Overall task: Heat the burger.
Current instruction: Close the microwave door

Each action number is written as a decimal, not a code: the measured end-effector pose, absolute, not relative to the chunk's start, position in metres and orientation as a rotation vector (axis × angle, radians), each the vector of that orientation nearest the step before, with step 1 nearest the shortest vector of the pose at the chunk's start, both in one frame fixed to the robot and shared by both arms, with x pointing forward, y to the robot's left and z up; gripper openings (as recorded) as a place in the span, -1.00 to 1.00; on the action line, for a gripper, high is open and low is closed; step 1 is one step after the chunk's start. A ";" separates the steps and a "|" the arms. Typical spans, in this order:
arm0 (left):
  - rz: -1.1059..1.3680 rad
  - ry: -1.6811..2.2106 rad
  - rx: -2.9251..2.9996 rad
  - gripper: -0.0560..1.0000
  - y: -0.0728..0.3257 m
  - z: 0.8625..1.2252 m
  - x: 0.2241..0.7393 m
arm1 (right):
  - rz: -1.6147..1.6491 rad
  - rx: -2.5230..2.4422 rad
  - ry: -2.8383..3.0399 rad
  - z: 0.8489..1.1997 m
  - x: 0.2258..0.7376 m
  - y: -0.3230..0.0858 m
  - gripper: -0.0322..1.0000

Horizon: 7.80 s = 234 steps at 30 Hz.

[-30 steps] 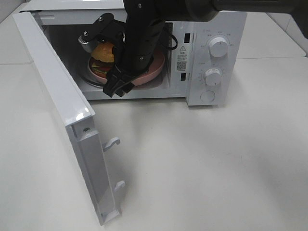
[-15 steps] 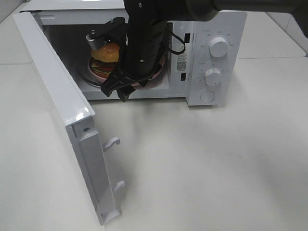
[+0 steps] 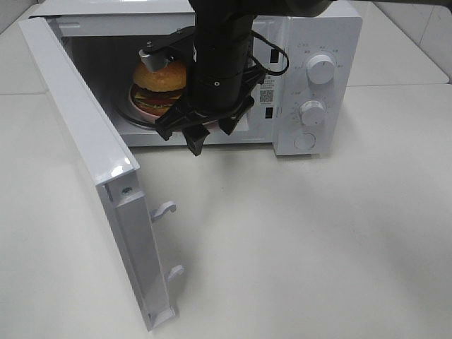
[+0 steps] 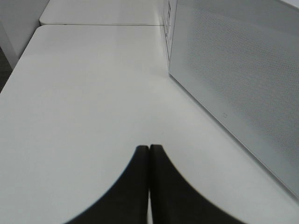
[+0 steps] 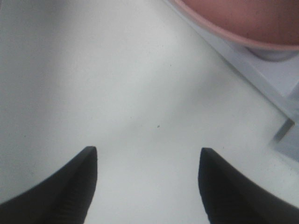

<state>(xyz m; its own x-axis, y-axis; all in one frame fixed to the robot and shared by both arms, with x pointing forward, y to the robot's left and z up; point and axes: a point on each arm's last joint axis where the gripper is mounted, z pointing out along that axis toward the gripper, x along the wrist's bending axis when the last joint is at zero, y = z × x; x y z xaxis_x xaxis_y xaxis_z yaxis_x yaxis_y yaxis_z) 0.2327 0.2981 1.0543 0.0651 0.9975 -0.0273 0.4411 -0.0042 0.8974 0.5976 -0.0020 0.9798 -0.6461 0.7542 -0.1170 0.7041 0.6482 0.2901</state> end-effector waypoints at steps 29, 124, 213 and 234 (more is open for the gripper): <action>0.896 1.485 1.559 -0.89 0.298 1.054 0.233 | 0.189 1.521 2.679 1.007 0.561 -0.021 0.21; 0.895 1.485 1.558 -0.89 0.298 1.054 0.233 | 1.099 1.489 1.602 1.056 0.235 -0.299 0.21; 0.559 1.222 2.034 -0.89 0.186 0.978 0.496 | 1.100 1.488 1.601 1.056 0.235 -0.299 0.21; 0.533 1.102 2.048 -0.89 0.126 0.978 0.549 | 1.100 1.488 1.601 1.056 0.235 -0.299 0.21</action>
